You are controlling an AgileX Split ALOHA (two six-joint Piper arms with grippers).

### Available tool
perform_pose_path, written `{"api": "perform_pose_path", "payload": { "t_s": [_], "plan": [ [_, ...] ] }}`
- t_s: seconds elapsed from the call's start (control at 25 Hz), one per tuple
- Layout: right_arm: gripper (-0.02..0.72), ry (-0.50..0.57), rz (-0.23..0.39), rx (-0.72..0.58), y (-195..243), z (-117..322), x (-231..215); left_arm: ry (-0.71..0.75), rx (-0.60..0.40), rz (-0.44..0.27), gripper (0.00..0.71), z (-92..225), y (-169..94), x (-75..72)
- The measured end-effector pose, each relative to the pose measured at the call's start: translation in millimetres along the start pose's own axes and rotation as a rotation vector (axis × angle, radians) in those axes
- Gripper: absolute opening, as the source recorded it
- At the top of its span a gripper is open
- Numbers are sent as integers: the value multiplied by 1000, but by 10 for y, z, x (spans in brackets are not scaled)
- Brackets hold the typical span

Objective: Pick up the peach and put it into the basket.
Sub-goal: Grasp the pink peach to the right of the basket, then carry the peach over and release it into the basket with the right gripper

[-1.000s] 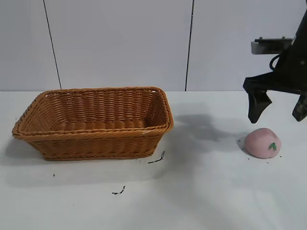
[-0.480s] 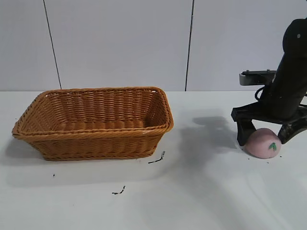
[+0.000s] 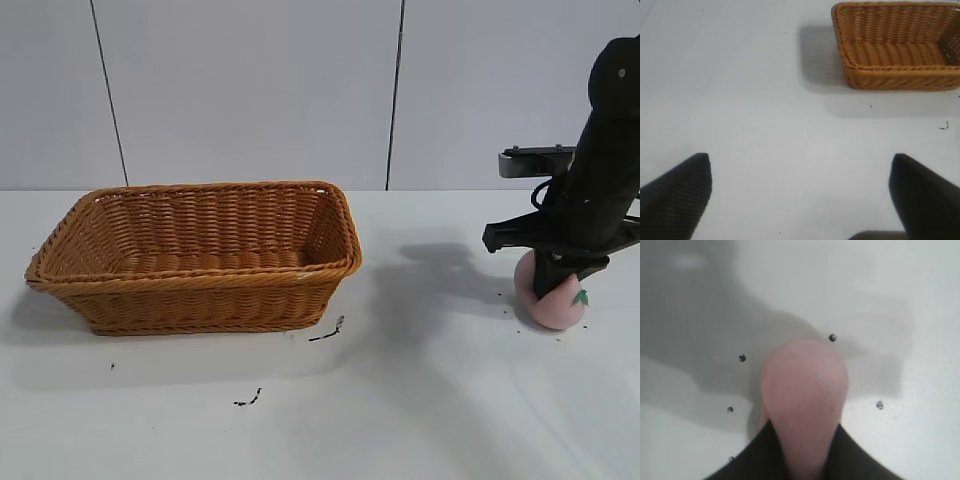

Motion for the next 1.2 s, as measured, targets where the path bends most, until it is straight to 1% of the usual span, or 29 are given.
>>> {"api": "perform_pose_path", "payload": {
  "t_s": [0.16,0.4,0.52,0.6,0.72,0.92,1.04,1.2],
  "plan": [
    [-15,-5,2,-15,-290,-88,-7,0,0,0,693,0,0,0],
    [-15,-18,7,-158,-1234,-501,-27,0,0,0,693,0,0,0],
    [-15,-26,-1,-200,-1545,-649,25,0,0,0,693,0,0,0],
    [-15,-49,-12,-238,-1699,-731,140,0,0,0,693,0,0,0],
    [-15,-112,-42,-298,-1907,-817,445,0,0,0,693,0,0,0],
    [-15,-261,-125,-372,-2114,-784,1190,0,0,0,693,0,0,0],
    [-15,-352,-170,-391,-2108,-692,1631,0,0,0,693,0,0,0],
    [-15,-458,-216,-381,-1916,-557,2172,0,0,0,693,0,0,0]
  ]
}}
Point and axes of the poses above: a point on each arm's last joint axis where the gripper is mounted, y pointing out along that axis toward the gripper, x along the wrist's bending axis when the last joint is at zero, z = x × y, the point moved 3 cm from there along y, pointing out along that axis toward the gripper, and after that the axes turned 2 degrees about y, right-handed, at the moved point
